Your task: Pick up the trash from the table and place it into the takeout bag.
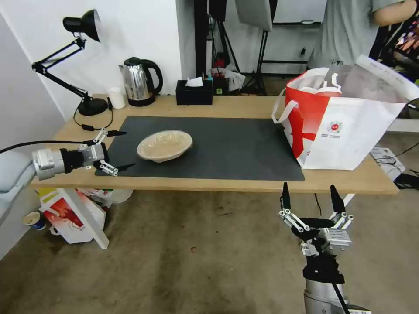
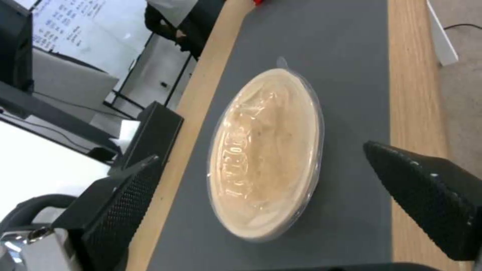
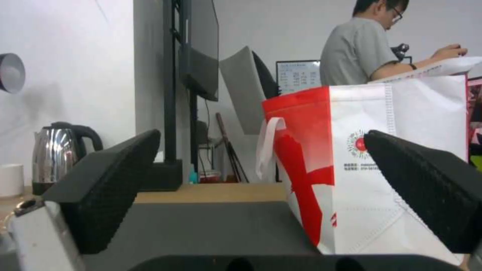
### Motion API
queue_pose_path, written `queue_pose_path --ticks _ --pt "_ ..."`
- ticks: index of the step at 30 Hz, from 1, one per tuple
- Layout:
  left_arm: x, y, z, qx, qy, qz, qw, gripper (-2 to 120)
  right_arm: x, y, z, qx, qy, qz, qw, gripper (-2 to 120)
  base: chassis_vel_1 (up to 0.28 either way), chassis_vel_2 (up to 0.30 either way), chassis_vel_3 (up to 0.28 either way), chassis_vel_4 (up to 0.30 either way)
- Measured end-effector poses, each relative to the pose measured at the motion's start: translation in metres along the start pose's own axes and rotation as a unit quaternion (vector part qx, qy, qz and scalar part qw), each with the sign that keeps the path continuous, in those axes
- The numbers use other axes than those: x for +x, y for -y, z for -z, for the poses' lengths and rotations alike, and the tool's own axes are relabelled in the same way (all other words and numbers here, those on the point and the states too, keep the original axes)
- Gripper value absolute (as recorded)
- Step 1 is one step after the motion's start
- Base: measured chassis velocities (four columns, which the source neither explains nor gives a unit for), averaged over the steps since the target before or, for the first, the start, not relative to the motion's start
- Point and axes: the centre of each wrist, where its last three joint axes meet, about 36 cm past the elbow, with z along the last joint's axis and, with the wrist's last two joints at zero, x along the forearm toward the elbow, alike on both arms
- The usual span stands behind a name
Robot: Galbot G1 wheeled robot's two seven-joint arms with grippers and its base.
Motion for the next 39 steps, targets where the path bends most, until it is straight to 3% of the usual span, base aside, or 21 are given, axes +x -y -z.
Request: queue_pose_path --ticks 33,39 --pt "-0.053 -0.015 -0.017 -0.009 0.009 -0.032 0.9994 100 0.000 0.000 0.000 0.000 0.000 0.000 1.000 100 0.000 0.000 0.000 0.000" --pt "-0.059 -0.010 -0.021 -0.002 0.010 -0.040 0.9992 100 0.000 0.000 0.000 0.000 0.000 0.000 1.000 100 0.000 0.000 0.000 0.000"
